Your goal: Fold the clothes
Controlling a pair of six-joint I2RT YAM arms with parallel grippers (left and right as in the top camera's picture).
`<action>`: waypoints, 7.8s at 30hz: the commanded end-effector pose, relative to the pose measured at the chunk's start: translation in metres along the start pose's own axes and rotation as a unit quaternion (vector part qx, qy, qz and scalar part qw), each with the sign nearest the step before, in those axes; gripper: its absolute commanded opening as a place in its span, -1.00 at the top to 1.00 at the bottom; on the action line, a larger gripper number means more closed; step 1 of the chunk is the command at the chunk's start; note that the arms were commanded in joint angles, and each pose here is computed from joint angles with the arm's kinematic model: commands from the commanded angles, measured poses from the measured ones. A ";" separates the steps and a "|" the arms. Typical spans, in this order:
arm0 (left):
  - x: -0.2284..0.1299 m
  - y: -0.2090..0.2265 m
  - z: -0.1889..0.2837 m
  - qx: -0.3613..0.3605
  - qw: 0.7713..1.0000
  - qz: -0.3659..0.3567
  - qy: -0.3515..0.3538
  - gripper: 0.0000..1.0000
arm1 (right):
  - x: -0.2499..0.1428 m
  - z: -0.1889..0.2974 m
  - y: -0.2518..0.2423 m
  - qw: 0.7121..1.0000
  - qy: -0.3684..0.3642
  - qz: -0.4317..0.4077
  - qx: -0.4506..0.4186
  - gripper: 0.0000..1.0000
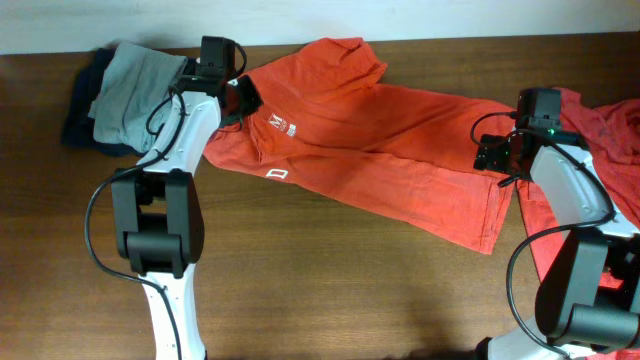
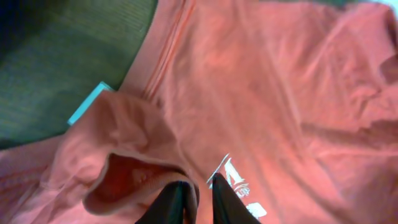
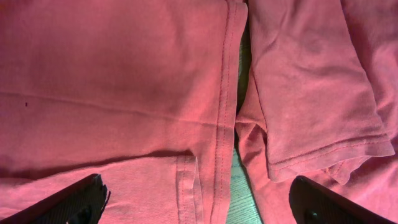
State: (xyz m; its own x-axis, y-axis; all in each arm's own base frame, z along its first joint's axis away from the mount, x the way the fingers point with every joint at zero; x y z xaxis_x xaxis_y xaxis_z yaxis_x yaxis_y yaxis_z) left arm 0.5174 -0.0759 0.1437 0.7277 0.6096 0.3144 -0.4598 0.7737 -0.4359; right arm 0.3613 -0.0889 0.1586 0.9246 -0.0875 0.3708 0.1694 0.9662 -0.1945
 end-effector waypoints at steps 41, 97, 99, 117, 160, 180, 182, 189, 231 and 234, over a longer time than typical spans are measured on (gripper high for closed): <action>-0.025 -0.040 0.028 0.050 0.963 -0.263 -0.038 0.10 | 0.008 0.012 -0.003 1.000 -0.022 -0.009 0.000 -0.97; -0.050 -0.033 -0.047 0.127 0.945 -0.291 -0.075 0.23 | 0.008 0.012 -0.003 1.000 -0.022 -0.009 0.000 -0.97; -0.053 -0.032 -0.051 0.130 0.945 -0.293 -0.072 0.20 | 0.008 0.012 -0.003 1.000 -0.022 -0.009 0.000 -0.97; -0.029 -0.053 -0.032 0.154 0.934 -0.283 -0.152 0.70 | 0.008 0.012 -0.003 1.000 -0.022 -0.009 0.000 -0.97; -0.052 -0.038 -0.060 0.170 0.935 -0.302 -0.080 0.27 | 0.008 0.012 -0.003 1.000 -0.022 -0.009 0.000 -0.97; -0.033 -0.058 -0.045 0.159 0.936 -0.283 -0.135 0.81 | 0.008 0.012 -0.003 1.000 -0.022 -0.009 0.000 -0.97; -0.028 -0.063 -0.041 0.152 0.939 -0.271 -0.145 0.81 | 0.008 0.012 -0.003 1.000 -0.022 -0.009 0.000 -0.97; -0.024 -0.069 -0.038 0.141 0.941 -0.264 -0.159 0.82 | 0.008 0.012 -0.003 1.000 -0.022 -0.009 0.000 -0.97; -0.054 -0.048 -0.056 0.180 0.940 -0.282 -0.073 0.18 | 0.008 0.012 -0.002 1.000 -0.022 -0.009 0.000 -0.97; -0.056 -0.046 -0.058 0.183 0.939 -0.283 -0.069 0.25 | 0.008 0.012 -0.003 1.000 -0.022 -0.009 0.000 -0.97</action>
State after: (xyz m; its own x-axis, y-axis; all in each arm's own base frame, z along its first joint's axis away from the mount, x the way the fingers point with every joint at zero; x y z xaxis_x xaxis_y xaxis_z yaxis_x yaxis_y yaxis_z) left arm 0.5277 -0.1548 0.1072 0.8372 0.0794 0.5412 -0.1825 0.9733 0.1395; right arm 0.3613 -0.0889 0.1586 0.9246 -0.0871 0.3707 0.1691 0.9662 -0.1946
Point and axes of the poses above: each gripper's point midway between its finger pads, its own z axis back along the fingers, its own y axis along the line the jaws close on, x = y × z, the point moved 9 cm from there along z, back along the fingers, and after that the axes turned 12 degrees about z, right-handed, at the moved point
